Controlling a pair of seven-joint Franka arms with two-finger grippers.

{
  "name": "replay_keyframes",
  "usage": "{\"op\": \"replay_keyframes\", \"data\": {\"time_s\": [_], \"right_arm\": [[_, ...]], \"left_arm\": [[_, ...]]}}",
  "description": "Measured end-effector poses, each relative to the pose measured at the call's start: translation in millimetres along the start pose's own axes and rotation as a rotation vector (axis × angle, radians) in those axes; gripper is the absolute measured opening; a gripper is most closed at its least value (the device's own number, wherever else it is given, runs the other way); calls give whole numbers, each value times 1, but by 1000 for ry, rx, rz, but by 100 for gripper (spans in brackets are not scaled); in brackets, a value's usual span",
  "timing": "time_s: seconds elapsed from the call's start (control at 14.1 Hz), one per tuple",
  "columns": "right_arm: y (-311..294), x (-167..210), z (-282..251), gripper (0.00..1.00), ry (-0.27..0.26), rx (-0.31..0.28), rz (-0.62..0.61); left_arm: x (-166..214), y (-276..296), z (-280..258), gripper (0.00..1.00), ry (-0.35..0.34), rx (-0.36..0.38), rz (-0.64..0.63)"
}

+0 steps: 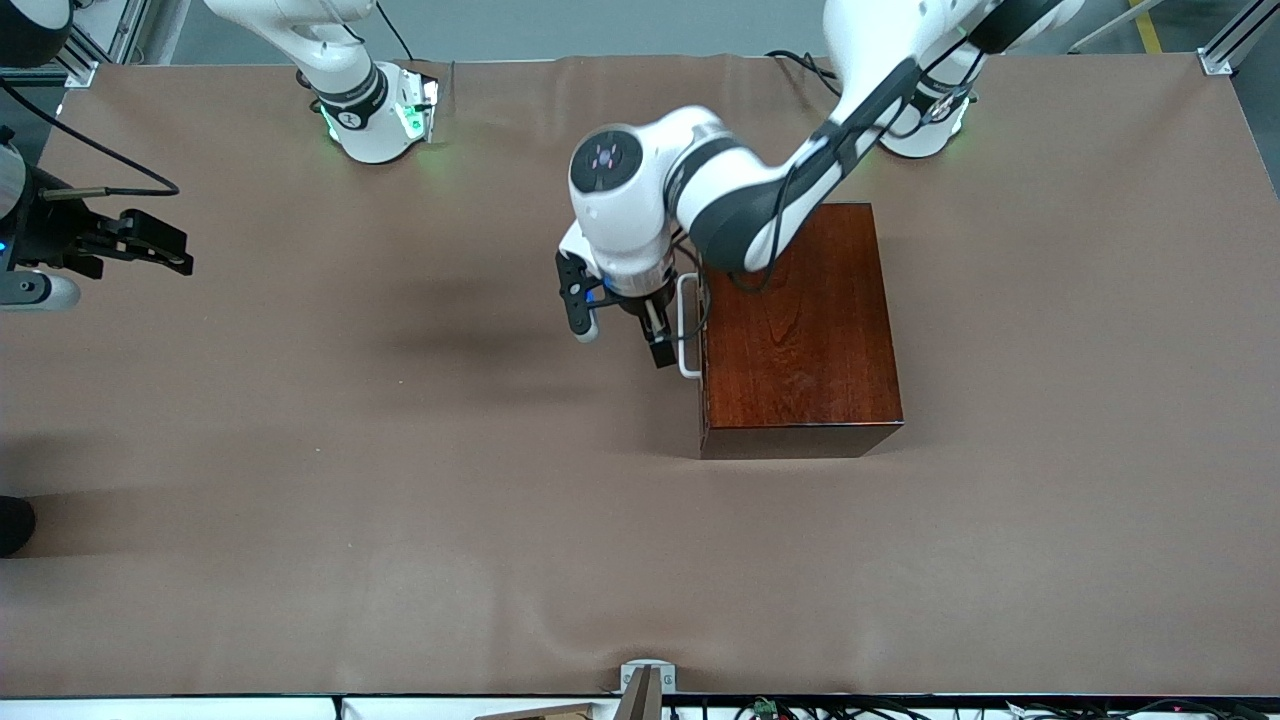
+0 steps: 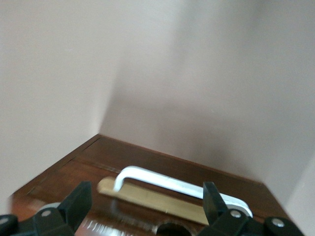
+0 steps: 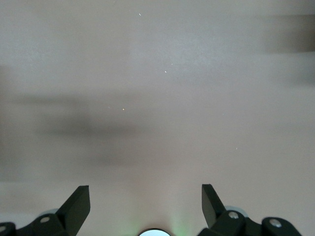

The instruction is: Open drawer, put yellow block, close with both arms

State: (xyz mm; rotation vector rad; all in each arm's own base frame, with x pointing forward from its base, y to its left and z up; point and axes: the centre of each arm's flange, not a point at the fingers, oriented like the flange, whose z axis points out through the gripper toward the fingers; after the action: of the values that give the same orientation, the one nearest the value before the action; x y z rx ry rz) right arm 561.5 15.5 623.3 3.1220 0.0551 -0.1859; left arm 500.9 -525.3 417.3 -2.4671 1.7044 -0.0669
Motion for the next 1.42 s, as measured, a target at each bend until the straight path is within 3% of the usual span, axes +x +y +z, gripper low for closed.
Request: {"op": "replay_keyframes", "data": {"time_s": [0.14, 0.28, 0.57, 0.85, 1.14, 1.42], "right_arm": [[2, 0, 0, 100, 0, 0, 4], [3, 0, 0, 100, 1, 1, 5], [3, 0, -1, 100, 4, 1, 5], [3, 0, -1, 100, 5, 1, 5], [4, 0, -2, 100, 10, 0, 6], [4, 1, -2, 100, 15, 0, 7]], "left_arm": [[-19, -19, -49, 100, 46, -4, -139], [-64, -70, -92, 100, 57, -11, -260], [-168, -158, -139, 100, 0, 2, -465], [-227, -191, -159, 100, -42, -17, -663], [-272, -206, -159, 100, -132, -37, -817], [-318, -211, -159, 100, -145, -141, -1066]]}}
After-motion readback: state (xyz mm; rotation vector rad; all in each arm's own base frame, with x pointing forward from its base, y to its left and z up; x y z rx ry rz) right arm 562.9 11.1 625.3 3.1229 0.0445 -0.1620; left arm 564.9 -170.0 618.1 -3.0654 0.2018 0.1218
